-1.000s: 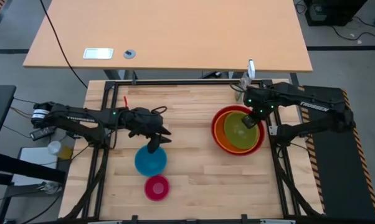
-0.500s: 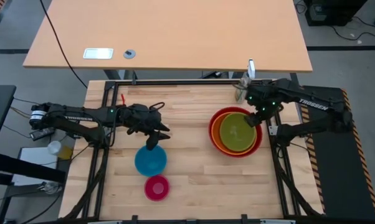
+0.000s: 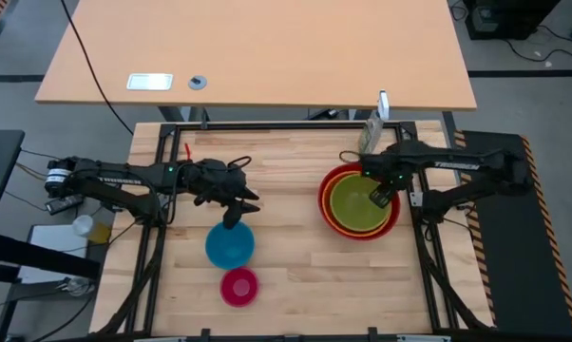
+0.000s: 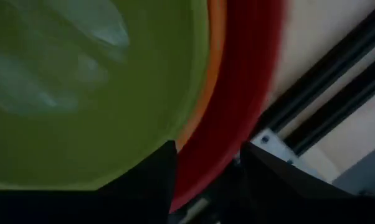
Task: Nest bowls inside each other
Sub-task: Stack the green bowl on top of the orange bowl, then stack the blue bowl on top of the green bowl
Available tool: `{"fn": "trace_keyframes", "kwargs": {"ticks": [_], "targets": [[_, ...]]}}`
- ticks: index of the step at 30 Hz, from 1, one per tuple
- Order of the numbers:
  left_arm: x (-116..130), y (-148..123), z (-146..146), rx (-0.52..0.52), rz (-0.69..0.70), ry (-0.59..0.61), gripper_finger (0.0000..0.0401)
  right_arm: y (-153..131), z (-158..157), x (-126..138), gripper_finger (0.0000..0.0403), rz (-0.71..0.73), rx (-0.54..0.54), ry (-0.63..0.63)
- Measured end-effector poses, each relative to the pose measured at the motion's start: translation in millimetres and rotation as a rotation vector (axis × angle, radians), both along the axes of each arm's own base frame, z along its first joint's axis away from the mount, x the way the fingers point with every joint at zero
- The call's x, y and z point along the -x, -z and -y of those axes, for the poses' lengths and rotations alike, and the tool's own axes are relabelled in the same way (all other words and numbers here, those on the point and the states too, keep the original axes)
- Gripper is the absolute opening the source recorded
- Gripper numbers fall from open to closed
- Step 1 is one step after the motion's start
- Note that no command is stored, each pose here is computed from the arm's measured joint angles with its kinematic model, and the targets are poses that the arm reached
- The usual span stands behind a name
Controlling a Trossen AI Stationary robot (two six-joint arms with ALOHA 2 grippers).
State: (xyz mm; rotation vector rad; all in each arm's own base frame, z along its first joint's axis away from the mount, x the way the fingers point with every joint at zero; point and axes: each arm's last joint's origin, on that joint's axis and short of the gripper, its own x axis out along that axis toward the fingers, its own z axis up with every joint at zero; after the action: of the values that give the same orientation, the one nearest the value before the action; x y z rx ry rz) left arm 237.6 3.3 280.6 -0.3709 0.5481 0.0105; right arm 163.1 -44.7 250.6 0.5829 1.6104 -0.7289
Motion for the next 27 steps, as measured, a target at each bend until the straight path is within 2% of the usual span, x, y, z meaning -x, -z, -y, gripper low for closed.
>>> {"fn": "trace_keyframes", "kwargs": {"ticks": [3, 7, 10, 14, 17, 19, 21, 24, 27], "targets": [[-0.1, 0.0, -1.2, -0.010, 0.002, -0.003, 0.0192, 4.0, -0.5, -1.3, 0.0178, -0.020, -0.042, 0.006], [0.0, 0.3, -1.2, -0.001, -0.003, -0.010, 0.0192, -27.6, -0.3, -1.8, 0.0168, 0.053, 0.000, 0.033], [1.7, 2.8, 0.0, 0.050, -0.038, 0.004, 0.0192, -53.0, -0.5, -0.9, 0.0166, 0.156, 0.027, 0.036], [9.2, 12.2, 2.9, 0.193, -0.179, 0.017, 0.0192, -73.0, -5.7, -12.3, 0.0165, 0.392, -0.049, 0.003], [20.2, 27.6, 5.4, 0.240, -0.389, -0.011, 0.0192, -75.7, -16.7, -29.6, 0.0165, 0.525, -0.095, -0.051], [26.7, 39.6, 7.0, 0.200, -0.537, -0.032, 0.0192, -73.0, -24.8, -40.9, 0.0165, 0.548, -0.086, -0.098], [31.4, 46.6, 7.8, 0.137, -0.626, -0.056, 0.0192, -67.6, -31.7, -51.7, 0.0165, 0.540, -0.066, -0.135], [33.6, 51.0, 8.5, 0.053, -0.665, -0.056, 0.0192, -59.6, -39.6, -64.9, 0.0165, 0.527, -0.057, -0.161], [33.3, 59.4, 8.9, 0.058, -0.689, -0.038, 0.0192, -55.0, -44.4, -71.4, 0.0165, 0.519, -0.059, -0.152]]}}
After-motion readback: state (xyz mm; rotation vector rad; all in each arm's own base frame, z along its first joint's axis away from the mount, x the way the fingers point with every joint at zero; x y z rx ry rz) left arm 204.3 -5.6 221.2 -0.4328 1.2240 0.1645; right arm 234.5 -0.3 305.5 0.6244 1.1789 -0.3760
